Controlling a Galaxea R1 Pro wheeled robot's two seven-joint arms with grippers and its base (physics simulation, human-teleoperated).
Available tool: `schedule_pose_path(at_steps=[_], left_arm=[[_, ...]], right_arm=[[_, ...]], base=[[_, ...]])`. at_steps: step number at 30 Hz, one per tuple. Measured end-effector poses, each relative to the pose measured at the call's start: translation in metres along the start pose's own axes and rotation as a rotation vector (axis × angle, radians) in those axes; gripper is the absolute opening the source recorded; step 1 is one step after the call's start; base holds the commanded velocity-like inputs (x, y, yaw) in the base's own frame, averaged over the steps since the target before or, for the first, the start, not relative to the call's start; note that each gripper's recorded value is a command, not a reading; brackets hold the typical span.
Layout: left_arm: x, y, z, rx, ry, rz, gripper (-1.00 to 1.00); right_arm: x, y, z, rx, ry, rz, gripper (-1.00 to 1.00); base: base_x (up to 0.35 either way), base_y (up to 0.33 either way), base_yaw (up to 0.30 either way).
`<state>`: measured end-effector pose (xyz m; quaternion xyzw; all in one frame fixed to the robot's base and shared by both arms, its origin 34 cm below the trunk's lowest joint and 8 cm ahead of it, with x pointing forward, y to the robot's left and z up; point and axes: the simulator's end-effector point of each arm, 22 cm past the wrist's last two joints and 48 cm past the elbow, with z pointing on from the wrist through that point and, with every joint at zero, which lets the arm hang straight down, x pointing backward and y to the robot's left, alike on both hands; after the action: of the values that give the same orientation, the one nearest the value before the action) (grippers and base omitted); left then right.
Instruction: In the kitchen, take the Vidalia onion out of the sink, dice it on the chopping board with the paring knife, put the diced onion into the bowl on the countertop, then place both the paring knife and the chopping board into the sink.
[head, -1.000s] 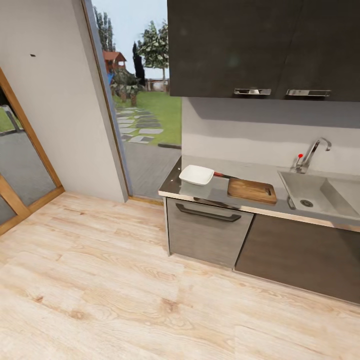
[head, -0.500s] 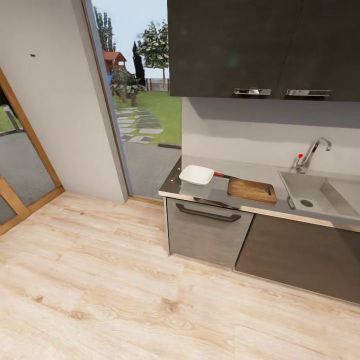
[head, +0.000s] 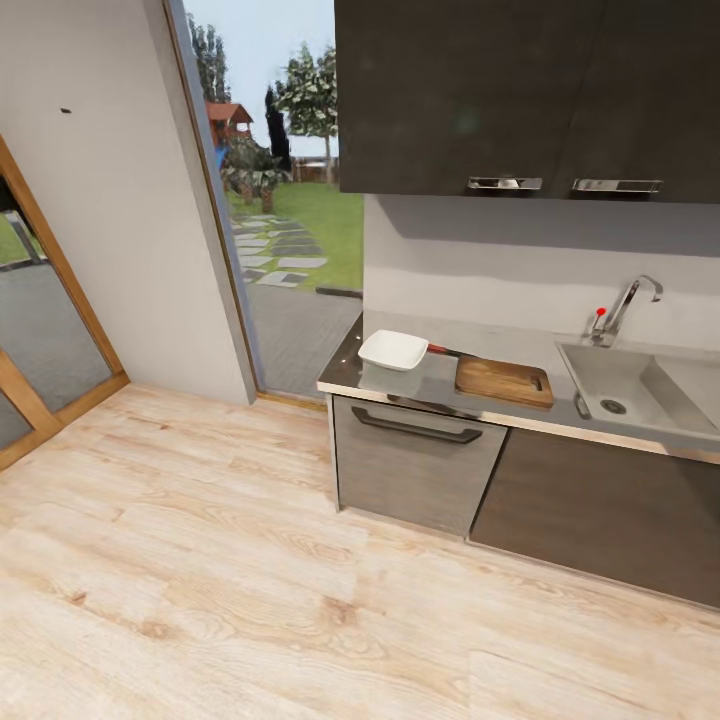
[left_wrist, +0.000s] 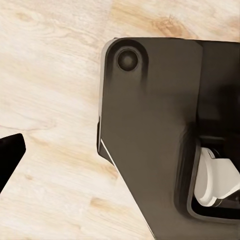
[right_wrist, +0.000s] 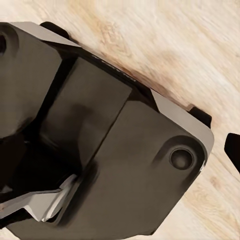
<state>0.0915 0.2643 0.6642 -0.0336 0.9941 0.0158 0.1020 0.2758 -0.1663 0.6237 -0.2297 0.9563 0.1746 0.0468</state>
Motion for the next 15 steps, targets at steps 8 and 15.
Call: schedule_pose_path(at_steps=[8, 15], left_arm=[[-0.002, 0.001, 0.001, -0.003, -0.002, -0.001, 1.0], [-0.056, 0.005, 0.009, -0.088, -0.096, -0.026, 1.0]], right_arm=[[-0.063, -0.099, -0.027, 0.35, -0.243, 0.256, 1.0], [-0.114, -0.17, -0.083, 0.604, -0.508, 0.315, 1.0]], base=[[0.0, 0.0, 0.0], [0.0, 0.0, -0.004]])
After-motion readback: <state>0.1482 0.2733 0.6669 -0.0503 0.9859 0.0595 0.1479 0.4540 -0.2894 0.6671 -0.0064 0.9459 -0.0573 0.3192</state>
